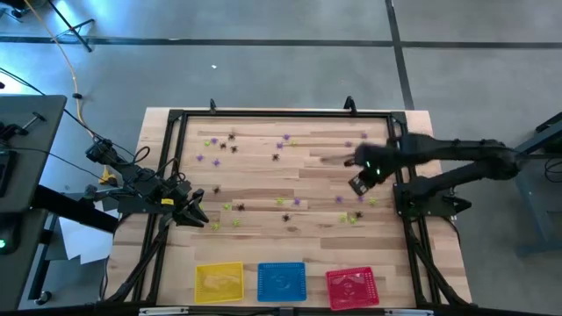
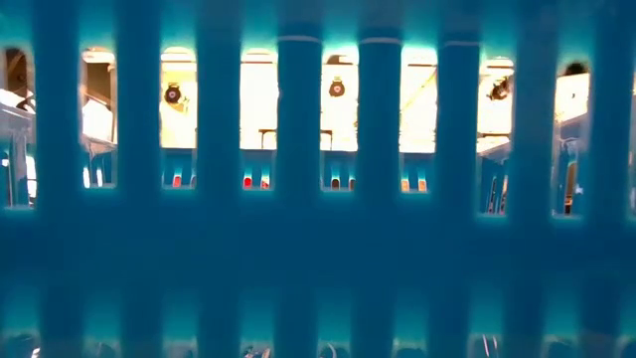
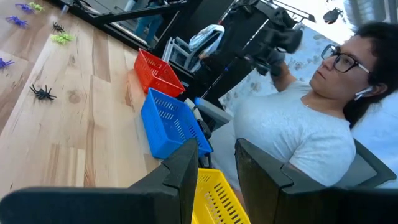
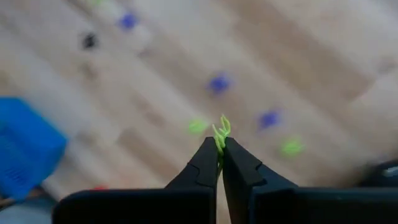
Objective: Sort Halloween decoration
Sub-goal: Put the green spider toy into the red bin
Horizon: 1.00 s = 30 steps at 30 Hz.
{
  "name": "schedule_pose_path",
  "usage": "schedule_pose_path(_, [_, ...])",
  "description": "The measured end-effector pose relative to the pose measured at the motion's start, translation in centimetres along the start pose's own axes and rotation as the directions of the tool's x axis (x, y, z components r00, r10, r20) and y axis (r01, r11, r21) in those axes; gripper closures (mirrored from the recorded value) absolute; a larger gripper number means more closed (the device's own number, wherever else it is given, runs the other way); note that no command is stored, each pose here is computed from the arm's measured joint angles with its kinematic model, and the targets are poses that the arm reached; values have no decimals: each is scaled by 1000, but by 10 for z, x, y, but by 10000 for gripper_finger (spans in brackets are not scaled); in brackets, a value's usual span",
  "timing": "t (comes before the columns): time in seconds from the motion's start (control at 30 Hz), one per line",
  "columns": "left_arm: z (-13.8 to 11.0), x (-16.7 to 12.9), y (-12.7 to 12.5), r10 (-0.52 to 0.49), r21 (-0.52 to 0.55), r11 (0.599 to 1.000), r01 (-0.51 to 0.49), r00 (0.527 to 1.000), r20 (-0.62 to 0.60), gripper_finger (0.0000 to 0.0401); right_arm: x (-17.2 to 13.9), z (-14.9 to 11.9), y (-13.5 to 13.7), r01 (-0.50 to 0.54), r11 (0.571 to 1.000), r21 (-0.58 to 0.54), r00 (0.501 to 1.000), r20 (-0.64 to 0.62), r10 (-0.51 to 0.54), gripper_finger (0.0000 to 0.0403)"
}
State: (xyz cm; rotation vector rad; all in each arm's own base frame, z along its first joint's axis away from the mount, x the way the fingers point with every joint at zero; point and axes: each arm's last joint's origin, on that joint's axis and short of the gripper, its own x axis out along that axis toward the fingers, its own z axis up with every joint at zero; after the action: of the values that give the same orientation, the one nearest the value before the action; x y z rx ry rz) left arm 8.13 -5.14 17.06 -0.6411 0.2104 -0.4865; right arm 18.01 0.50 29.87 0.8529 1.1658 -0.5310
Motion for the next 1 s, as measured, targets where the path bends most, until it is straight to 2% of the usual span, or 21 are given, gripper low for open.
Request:
schedule_pose_path(0.17, [0, 0, 0, 0, 0, 1000, 0, 1000, 0, 307, 7, -41, 41, -145, 989, -15, 988, -62, 144, 402])
schedule_pose_path(0.3, [0, 0, 0, 0, 0, 1000, 0, 1000, 0, 307, 13, -77, 74, -282, 959, -14, 950, -145, 277, 402])
schedule_pose_path(0.43, [0, 0, 0, 0, 0, 1000, 0, 1000, 0, 307, 26, -111, 102, -365, 930, 37, 906, -217, 364, 403])
schedule_pose_path(0.57, [0, 0, 0, 0, 0, 1000, 0, 1000, 0, 307, 47, -139, 121, -352, 932, 86, 887, -287, 361, 403])
schedule_pose_path(0.7, [0, 0, 0, 0, 0, 1000, 0, 1000, 0, 307, 72, -158, 128, -270, 958, 95, 897, -337, 286, 403])
schedule_pose_path(0.87, [0, 0, 0, 0, 0, 1000, 0, 1000, 0, 307, 93, -164, 131, -201, 976, 87, 916, -336, 218, 403])
schedule_pose_path(1.0, [0, 0, 0, 0, 0, 1000, 0, 1000, -1, 307, 110, -163, 132, -128, 983, 131, 919, -357, 167, 403])
